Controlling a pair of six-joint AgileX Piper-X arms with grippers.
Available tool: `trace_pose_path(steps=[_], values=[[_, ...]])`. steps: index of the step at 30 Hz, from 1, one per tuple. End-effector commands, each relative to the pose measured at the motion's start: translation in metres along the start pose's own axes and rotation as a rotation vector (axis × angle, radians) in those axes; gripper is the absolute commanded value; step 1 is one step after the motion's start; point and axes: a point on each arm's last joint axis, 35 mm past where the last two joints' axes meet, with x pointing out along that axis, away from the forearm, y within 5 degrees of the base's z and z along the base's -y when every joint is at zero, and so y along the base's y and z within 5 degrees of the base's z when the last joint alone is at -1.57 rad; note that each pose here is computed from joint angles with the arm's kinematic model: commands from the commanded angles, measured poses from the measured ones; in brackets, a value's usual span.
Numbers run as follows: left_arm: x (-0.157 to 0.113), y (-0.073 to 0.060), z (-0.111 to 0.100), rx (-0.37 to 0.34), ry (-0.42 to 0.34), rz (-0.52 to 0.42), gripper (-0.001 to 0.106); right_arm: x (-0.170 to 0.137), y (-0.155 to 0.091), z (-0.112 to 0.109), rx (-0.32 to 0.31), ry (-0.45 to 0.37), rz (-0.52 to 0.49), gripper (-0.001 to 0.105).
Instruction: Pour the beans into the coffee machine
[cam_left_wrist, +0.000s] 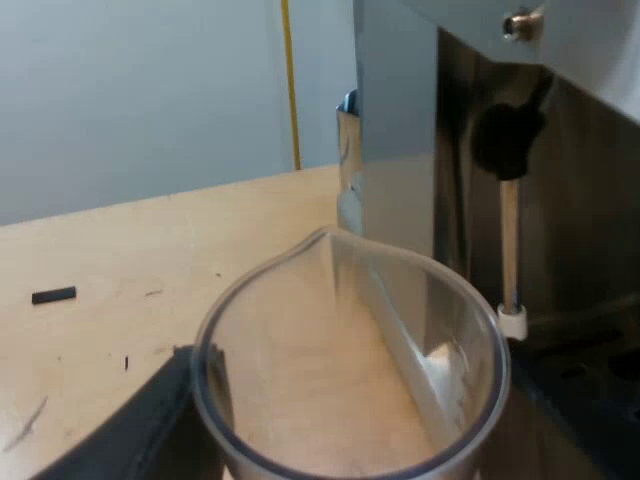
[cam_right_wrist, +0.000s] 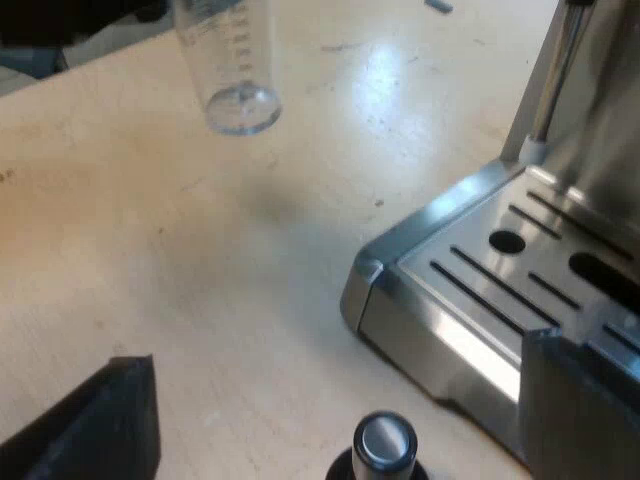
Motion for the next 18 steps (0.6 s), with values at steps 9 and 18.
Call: trace_pose_path(steps=[9,18], values=[[0.027,0.009,-0.008,0.005,-0.051,-0.011,0.034,0.001,-0.002,0.008,0.01,-0.052,-0.02,0.079],[0.048,0.018,-0.029,-0.004,-0.025,-0.008,0.034,0.001,-0.003,0.008,0.011,-0.056,-0.021,0.079]])
